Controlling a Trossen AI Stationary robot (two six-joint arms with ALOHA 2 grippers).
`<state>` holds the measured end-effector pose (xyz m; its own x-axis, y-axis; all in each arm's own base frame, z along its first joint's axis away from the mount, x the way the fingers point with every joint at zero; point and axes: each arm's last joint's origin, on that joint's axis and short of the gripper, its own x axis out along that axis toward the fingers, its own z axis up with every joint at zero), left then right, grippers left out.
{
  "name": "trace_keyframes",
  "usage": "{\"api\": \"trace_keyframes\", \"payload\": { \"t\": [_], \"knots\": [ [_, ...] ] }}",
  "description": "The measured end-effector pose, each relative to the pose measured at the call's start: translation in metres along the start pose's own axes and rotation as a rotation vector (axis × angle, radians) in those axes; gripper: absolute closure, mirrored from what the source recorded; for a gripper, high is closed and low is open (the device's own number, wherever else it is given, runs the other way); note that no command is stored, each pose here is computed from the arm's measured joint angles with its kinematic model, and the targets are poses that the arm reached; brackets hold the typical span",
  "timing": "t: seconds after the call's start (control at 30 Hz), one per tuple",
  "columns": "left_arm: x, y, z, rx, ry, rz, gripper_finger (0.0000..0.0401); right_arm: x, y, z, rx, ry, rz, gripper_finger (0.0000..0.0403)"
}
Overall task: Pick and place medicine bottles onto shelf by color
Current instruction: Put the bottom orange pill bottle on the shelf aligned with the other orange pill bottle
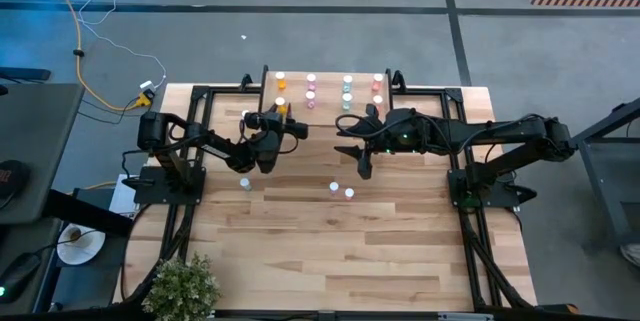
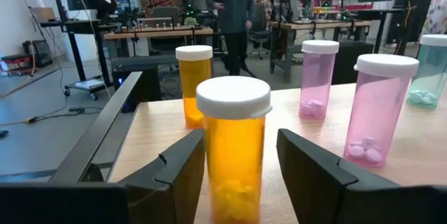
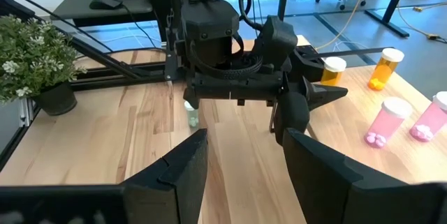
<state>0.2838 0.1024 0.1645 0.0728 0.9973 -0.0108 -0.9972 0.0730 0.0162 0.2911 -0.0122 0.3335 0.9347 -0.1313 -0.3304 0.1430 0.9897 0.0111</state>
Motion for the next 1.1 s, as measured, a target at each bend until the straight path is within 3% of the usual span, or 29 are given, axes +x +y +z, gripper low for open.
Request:
{"api": "trace_keyframes", "payload": {
  "t": [1.1],
  "knots": [
    [0.000, 0.001, 0.011, -0.008, -0.045, 0.001, 0.0227, 0.000, 0.000, 0.000, 0.000, 0.002, 0.000, 0.0224]
  ]
}}
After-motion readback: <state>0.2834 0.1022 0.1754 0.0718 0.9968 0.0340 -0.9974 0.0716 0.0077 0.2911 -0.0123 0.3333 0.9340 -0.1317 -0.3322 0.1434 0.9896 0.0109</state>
